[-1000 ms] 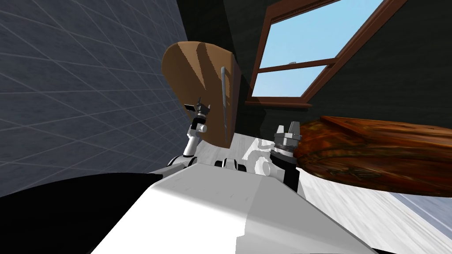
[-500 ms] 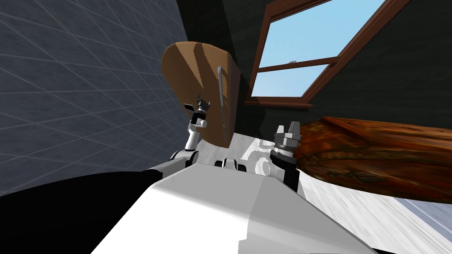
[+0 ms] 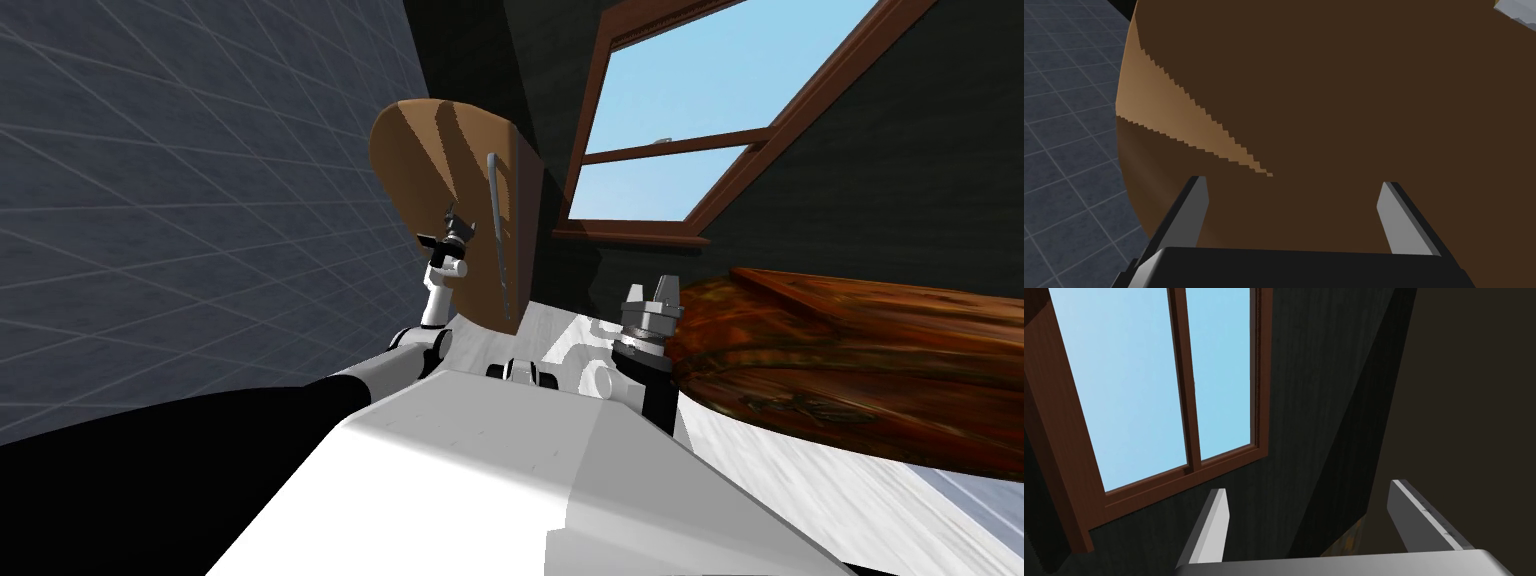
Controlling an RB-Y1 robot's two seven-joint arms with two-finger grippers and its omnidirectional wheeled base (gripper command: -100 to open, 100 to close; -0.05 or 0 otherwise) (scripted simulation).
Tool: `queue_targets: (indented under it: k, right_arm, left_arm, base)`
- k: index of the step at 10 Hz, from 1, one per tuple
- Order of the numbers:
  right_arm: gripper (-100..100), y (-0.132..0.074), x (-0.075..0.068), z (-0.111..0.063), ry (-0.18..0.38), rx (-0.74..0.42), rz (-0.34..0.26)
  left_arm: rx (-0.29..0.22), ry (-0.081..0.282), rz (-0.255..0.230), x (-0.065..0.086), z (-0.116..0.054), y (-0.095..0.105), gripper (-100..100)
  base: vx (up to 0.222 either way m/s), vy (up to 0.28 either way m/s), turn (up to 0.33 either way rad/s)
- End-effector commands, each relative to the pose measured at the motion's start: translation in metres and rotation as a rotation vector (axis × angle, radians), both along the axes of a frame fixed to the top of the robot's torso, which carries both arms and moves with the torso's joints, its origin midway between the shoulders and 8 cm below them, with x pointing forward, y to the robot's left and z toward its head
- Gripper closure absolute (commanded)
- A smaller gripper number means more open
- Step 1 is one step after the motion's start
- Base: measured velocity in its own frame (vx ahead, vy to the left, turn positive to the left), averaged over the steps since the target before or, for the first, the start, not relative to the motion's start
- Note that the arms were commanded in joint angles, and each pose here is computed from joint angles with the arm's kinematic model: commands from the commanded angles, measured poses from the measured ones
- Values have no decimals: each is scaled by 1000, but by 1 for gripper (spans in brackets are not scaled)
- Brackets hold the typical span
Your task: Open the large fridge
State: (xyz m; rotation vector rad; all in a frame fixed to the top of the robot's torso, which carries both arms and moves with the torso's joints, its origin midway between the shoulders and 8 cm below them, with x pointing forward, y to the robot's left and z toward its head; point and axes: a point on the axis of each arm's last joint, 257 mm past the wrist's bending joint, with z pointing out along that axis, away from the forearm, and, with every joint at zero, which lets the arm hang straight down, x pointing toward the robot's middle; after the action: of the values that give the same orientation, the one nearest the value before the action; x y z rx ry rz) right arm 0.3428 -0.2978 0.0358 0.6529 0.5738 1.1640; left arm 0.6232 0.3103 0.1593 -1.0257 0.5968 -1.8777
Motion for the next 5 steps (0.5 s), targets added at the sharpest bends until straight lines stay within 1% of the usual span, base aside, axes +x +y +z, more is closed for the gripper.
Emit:
queue_targets:
  k: [1,2,3,4,5]
  right_arm:
    - [0,0,0,0,0,0,0]
    - [0,0,0,0,0,0,0]
    - [0,0,0,0,0,0,0]
    - [0,0,0,0,0,0,0]
    - [0,0,0,0,0,0,0]
  left_arm:
    - [-40,38,1,16,13,10,-100]
    - [-40,21,-6,15,24,6,-100]
    - [-65,57,1,26,23,15,-100]
    - [-65,41,-6,25,34,11,-100]
    - [-91,77,1,35,32,20,-100]
  base:
    - [-14,-100,89]
    - [-3,-94,37]
    - [-13,-128,62]
    - [-6,-103,49]
    - [-18,-110,67]
